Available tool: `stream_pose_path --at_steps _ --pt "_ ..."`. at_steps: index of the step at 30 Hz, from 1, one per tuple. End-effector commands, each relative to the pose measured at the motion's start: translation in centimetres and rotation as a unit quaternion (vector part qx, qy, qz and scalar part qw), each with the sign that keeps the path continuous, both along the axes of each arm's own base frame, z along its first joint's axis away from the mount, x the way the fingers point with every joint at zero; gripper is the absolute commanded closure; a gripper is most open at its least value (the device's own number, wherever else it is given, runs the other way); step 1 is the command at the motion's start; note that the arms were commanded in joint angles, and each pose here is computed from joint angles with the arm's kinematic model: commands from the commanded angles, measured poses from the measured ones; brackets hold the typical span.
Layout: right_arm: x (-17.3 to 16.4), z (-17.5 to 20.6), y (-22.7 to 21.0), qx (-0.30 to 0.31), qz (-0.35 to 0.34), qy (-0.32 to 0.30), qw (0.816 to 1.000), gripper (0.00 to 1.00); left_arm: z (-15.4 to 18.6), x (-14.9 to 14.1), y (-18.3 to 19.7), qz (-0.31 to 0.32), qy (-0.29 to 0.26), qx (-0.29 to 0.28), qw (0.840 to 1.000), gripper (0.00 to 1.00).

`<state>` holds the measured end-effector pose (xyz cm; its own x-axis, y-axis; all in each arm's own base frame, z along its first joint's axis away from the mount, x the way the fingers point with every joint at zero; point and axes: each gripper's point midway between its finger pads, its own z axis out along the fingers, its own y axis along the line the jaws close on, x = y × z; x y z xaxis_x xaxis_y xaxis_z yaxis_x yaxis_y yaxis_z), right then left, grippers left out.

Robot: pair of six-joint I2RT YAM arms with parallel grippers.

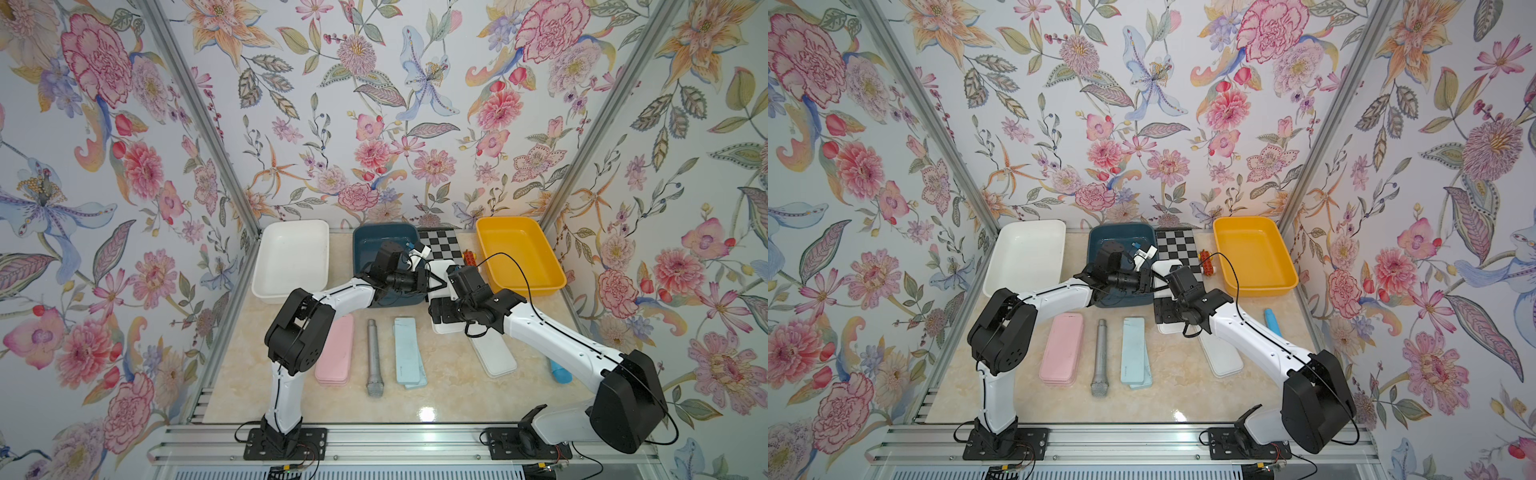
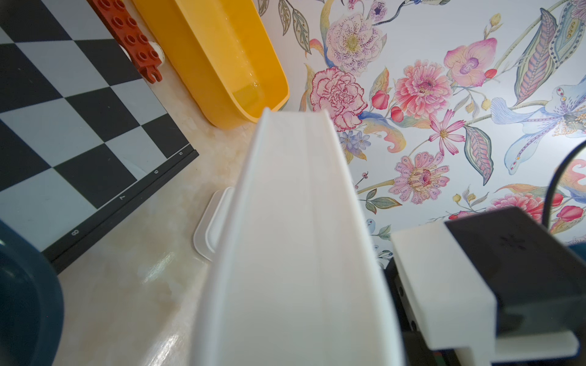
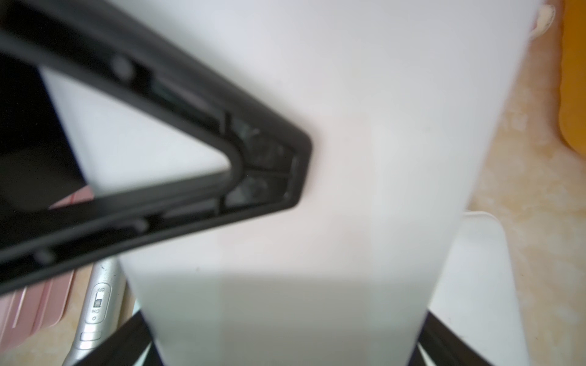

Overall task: Place the pencil cases by color into the storage box
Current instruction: Pick up the pencil case from the center of the board.

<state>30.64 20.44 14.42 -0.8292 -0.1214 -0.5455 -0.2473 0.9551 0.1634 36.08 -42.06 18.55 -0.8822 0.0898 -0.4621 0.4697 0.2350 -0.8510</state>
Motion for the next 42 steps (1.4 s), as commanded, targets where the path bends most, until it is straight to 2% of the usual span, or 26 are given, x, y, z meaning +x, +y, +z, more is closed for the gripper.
stream_pose_path --at_steps 1,2,9,15,24,35,42 --pt "0.2 -0.1 0.9 0.009 0.011 0.002 1.000 0.05 1.9 -0.8 -1.4 -0.035 -0.036 -0.024 0.998 0.70" --pt "0.2 -0.2 0.9 0.009 0.011 0.004 1.000 0.00 1.9 -0.7 -1.4 -0.035 -0.036 -0.025 0.998 0.70" --pt "0.0 -0.4 0.9 0.010 0.013 0.003 1.000 0.00 2.2 -0.3 -1.5 -0.032 -0.038 -0.027 0.998 0.69" --pt "0.3 2.1 0.5 0.017 0.013 -0.040 0.999 0.00 0.9 0.6 -1.7 -0.026 -0.028 -0.020 0.999 0.69" --pt "0.4 4.8 -0.7 0.001 0.007 -0.062 0.998 0.00 -0.6 3.3 -1.4 -0.010 -0.028 -0.017 0.999 0.68" --pt "-0.1 3.9 -0.9 0.005 0.007 -0.052 0.999 0.00 2.8 10.8 2.1 0.050 -0.052 -0.047 0.996 0.69" --pt "-0.3 4.0 -1.6 0.008 -0.001 -0.058 0.998 0.00 3.3 15.7 6.9 0.130 -0.067 -0.038 0.989 0.69"
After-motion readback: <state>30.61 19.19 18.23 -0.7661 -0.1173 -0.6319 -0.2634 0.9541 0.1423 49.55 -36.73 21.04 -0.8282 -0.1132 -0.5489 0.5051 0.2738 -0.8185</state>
